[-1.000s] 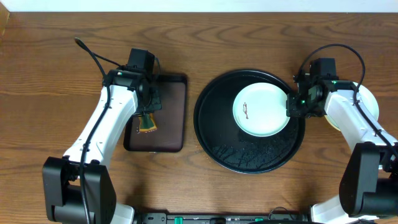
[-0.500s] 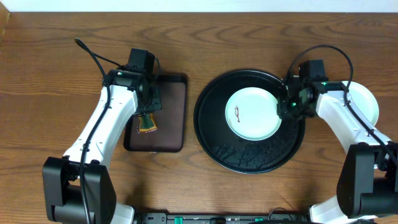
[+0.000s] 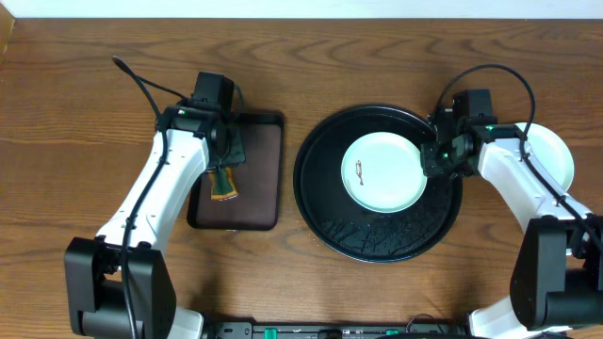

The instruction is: Clean dirty plates on tray and stack at the side

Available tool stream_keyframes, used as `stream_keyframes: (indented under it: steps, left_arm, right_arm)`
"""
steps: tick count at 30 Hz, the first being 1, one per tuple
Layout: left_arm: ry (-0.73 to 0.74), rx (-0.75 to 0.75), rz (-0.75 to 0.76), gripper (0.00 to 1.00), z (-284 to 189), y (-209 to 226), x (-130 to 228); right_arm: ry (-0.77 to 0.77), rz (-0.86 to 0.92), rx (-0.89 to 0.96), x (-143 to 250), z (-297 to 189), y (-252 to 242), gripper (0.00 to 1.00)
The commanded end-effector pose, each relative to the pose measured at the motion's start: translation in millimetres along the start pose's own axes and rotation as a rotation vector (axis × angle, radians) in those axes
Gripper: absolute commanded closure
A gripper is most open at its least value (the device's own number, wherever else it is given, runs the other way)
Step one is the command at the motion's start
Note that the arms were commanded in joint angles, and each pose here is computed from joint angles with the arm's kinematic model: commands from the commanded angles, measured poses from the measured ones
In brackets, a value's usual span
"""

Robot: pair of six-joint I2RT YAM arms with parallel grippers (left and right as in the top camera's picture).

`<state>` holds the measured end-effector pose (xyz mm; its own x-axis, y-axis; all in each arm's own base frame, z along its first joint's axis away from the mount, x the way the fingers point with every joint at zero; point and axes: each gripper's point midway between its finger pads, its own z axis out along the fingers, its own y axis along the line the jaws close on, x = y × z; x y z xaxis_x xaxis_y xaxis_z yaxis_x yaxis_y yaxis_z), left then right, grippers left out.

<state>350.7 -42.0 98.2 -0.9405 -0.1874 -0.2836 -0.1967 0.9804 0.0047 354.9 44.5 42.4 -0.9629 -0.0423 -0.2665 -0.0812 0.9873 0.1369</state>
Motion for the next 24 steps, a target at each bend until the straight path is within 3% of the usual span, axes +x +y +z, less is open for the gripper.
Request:
stream_keyframes:
  steps: [1, 9, 24]
  left_arm:
    - [0.019, -0.010, 0.004, 0.70, 13, 3, 10]
    - [-0.001, -0.111, -0.067, 0.59, 31, 23, 18]
    - [0.035, -0.110, -0.065, 0.56, 87, 24, 46]
  right_arm:
    - [0.000, -0.010, 0.006, 3, 0, 0, 0.73]
    - [0.000, -0.010, 0.007, 3, 0, 0, 0.70]
    - [0.005, -0.009, 0.007, 4, 0, 0, 0.68]
